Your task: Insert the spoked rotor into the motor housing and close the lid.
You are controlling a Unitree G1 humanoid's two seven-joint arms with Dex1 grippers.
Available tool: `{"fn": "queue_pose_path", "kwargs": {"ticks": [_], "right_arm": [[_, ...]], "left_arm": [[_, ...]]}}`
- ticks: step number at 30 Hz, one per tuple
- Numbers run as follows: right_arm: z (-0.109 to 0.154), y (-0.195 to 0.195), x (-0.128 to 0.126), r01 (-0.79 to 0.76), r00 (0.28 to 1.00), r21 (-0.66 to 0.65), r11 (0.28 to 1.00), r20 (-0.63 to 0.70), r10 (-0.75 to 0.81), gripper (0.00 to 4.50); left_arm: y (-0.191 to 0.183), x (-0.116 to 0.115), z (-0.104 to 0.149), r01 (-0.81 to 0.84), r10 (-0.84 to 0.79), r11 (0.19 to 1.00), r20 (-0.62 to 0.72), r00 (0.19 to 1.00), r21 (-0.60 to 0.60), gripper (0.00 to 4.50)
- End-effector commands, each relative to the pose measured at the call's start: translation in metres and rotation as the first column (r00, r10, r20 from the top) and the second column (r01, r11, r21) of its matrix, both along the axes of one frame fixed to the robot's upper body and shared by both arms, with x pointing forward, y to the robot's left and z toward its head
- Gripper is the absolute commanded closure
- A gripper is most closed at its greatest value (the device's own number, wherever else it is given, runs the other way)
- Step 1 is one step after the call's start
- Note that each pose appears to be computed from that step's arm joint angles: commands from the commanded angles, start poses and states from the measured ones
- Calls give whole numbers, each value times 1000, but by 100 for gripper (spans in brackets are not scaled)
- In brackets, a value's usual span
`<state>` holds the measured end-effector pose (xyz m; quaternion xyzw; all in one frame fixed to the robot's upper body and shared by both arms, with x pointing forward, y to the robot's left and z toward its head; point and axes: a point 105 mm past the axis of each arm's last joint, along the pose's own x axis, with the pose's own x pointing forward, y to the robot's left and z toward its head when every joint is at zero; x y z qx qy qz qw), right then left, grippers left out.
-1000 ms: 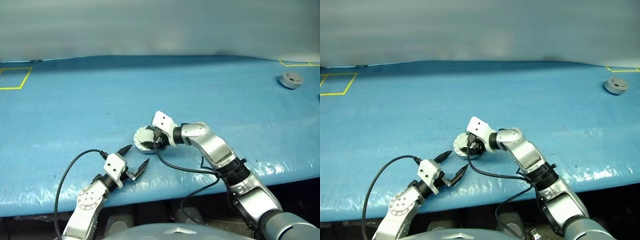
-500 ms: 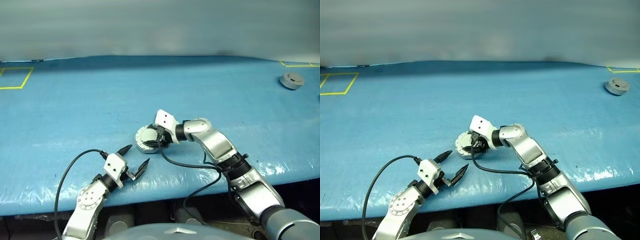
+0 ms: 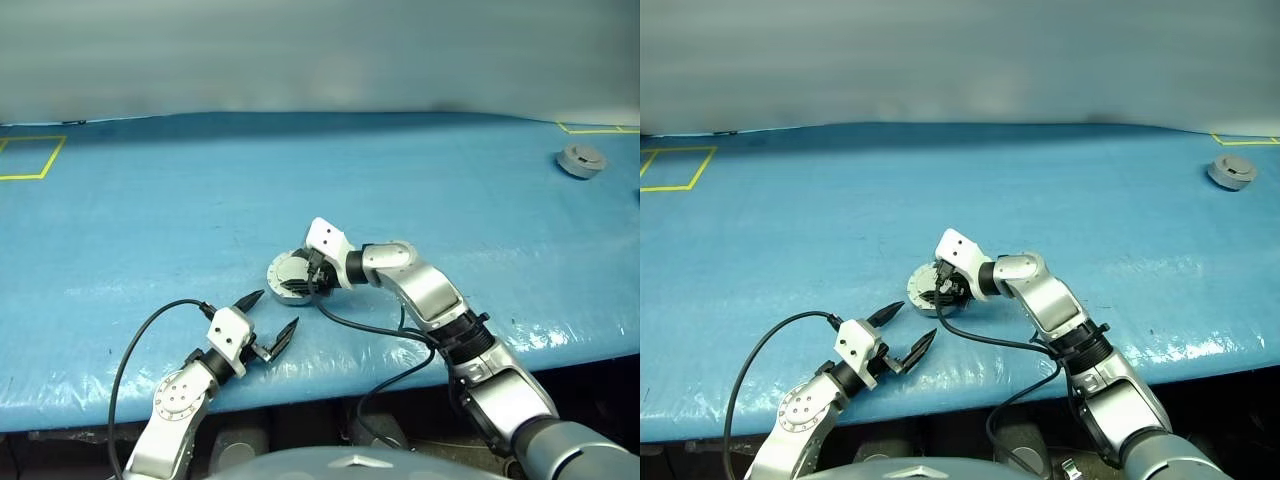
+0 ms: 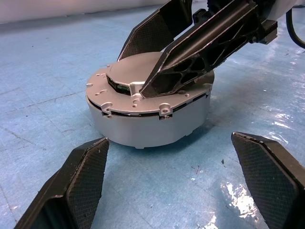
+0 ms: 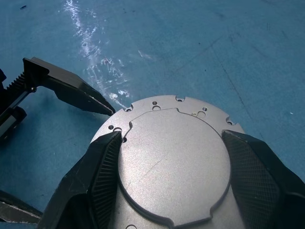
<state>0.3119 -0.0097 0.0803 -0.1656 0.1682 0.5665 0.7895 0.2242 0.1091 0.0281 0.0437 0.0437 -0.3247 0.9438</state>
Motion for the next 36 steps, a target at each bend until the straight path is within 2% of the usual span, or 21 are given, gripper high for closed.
{"fn": "queue_pose_path", "kwargs": {"ticks": [1, 22, 36], "right_arm": [[-8, 3, -9, -17, 1000, -24, 1000, -6, 17, 147], [-15, -12, 13, 28, 998, -77, 997, 62, -23, 147], [-27, -19, 6, -39, 998, -119, 992, -46, 34, 147]], "left_arm": [[-1, 0, 6, 2, -1, 1000, 24, 1000, -11, 0], [-2, 0, 5, -2, 2, 1000, 21, 1000, -14, 0], [-1, 0, 5, -1, 1, 1000, 22, 1000, -14, 0]]}}
